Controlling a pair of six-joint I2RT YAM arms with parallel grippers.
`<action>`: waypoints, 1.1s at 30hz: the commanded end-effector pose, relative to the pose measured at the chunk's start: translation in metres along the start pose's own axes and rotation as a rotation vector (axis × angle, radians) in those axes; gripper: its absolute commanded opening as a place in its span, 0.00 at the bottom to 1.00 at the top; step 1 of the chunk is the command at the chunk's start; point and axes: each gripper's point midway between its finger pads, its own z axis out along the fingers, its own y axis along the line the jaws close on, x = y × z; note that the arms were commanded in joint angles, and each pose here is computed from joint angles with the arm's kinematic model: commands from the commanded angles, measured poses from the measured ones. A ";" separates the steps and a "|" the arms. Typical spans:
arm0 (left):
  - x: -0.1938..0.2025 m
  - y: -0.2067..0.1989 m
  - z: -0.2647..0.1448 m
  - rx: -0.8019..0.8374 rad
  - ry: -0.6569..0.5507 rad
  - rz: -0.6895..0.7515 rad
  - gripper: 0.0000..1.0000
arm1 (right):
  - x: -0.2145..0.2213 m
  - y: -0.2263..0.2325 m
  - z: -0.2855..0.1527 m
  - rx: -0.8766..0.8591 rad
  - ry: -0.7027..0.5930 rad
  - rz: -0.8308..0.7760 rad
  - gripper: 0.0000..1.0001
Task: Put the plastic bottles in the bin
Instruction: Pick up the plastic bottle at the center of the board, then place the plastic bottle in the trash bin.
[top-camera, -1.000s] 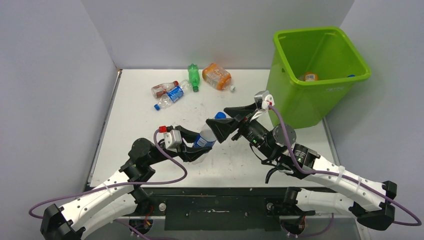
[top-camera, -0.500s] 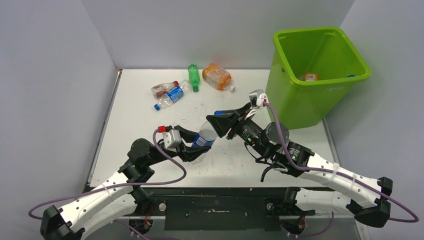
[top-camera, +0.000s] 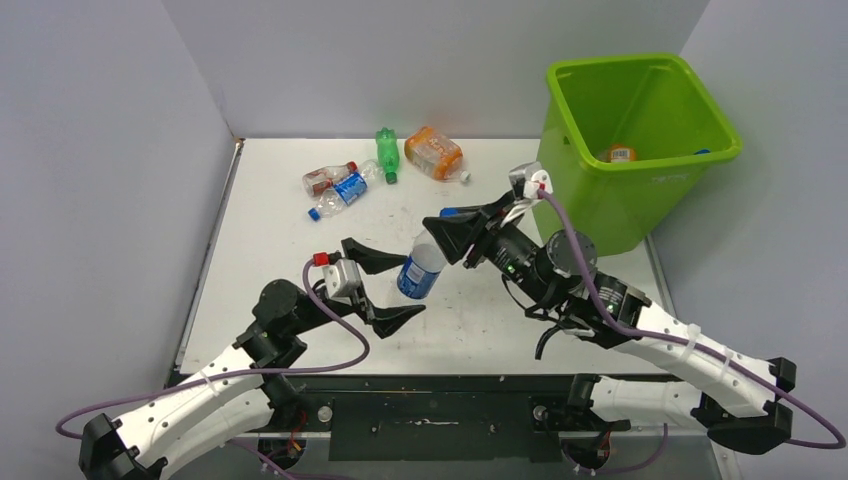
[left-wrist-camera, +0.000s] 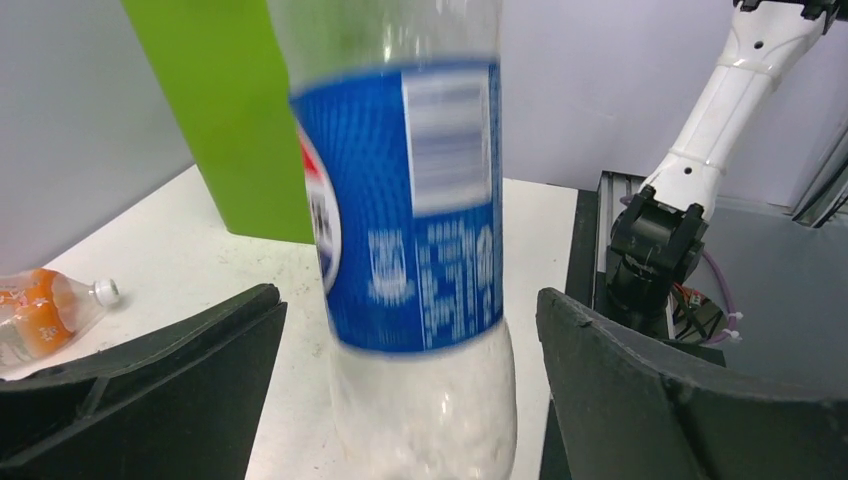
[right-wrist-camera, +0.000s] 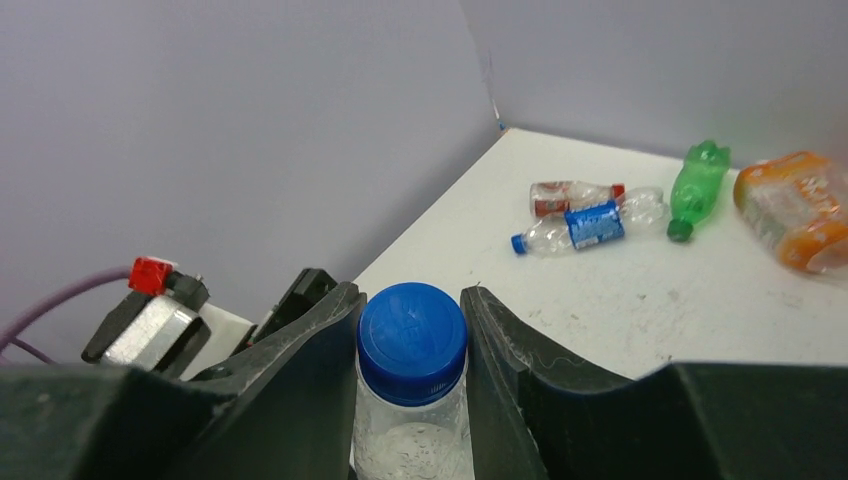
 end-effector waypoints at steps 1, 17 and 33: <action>-0.030 0.006 0.001 -0.044 -0.073 0.037 0.96 | -0.062 0.002 -0.013 0.051 -0.081 -0.114 0.05; -0.034 0.036 -0.008 -0.230 -0.091 0.065 0.96 | -0.261 -0.074 -0.121 0.729 -0.625 -0.302 0.05; -0.035 0.054 -0.015 -0.342 -0.091 0.077 0.96 | -0.333 -0.143 -0.080 1.071 -0.687 -0.439 0.05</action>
